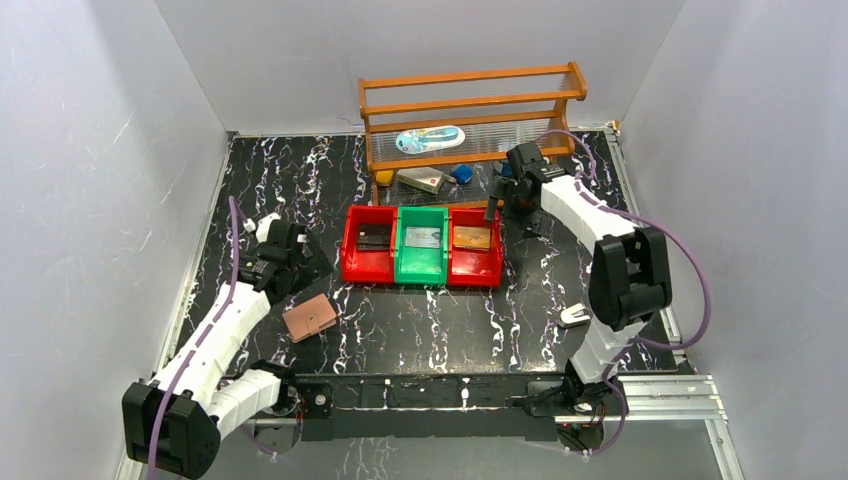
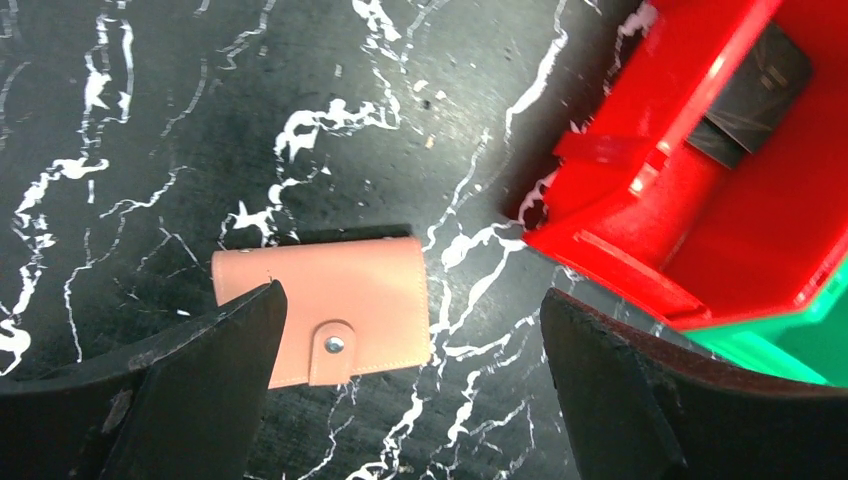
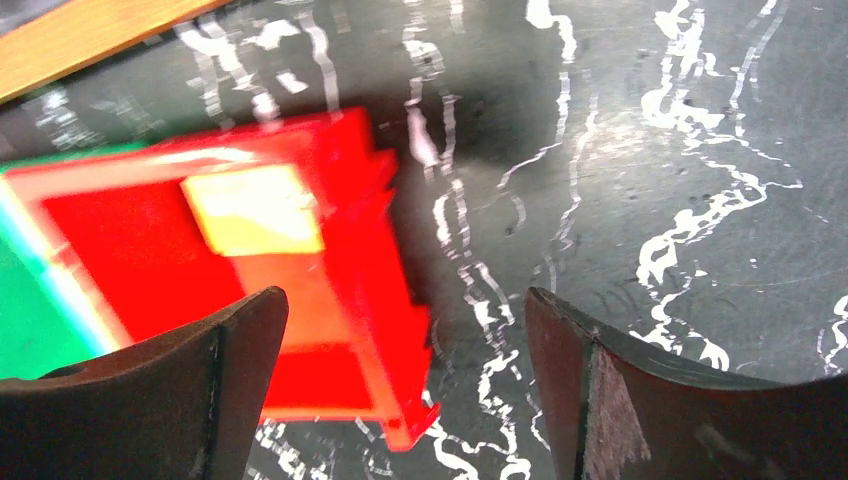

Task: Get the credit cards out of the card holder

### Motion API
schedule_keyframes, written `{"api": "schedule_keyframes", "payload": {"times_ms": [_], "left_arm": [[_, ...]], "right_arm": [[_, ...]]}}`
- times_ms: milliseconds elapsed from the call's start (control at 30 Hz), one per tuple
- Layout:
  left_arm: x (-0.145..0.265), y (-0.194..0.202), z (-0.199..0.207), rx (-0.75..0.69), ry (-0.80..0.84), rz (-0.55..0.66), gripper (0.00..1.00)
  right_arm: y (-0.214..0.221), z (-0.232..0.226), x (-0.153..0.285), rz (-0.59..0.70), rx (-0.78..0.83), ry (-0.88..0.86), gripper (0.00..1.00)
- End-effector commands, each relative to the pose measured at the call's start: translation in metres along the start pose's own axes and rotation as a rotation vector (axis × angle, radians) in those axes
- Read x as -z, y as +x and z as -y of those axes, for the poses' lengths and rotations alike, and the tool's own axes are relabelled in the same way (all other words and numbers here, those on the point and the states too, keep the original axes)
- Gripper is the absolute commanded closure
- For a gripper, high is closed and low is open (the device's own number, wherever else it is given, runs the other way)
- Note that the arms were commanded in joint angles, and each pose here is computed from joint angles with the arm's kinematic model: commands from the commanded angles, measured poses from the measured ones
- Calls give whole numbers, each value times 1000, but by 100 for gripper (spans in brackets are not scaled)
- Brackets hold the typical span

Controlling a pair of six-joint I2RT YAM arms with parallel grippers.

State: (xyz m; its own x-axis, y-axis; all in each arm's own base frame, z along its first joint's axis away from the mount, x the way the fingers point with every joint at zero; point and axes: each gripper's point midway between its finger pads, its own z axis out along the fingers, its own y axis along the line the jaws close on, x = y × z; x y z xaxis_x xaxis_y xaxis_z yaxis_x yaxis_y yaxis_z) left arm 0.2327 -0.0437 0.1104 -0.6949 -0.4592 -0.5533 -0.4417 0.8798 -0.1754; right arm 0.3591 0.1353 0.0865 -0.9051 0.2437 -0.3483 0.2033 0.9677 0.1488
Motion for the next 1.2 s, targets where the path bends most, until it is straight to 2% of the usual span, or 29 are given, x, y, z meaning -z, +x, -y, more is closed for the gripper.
{"api": "schedule_keyframes", "payload": {"times_ms": [0,233,433,867,1033,1167], "left_arm": [[-8,-2,-29,46,-135,60,2],[-40,0,-30,32,-153,49,2],[-57,35,-25,49,-122,-110,2],[-37,99,2,210,66,-368,2],[-24,116,16,216,132,-401,4],[-10,134,35,147,174,-425,4]], "right_arm": [[-9,-35,48,69,68,-218,3],[21,-40,75,36,48,-346,3],[62,-30,87,-20,-29,-397,3],[128,-29,98,-120,-177,-560,5],[155,-36,91,-166,-206,-576,7],[182,-49,84,-205,-211,-587,9]]}}
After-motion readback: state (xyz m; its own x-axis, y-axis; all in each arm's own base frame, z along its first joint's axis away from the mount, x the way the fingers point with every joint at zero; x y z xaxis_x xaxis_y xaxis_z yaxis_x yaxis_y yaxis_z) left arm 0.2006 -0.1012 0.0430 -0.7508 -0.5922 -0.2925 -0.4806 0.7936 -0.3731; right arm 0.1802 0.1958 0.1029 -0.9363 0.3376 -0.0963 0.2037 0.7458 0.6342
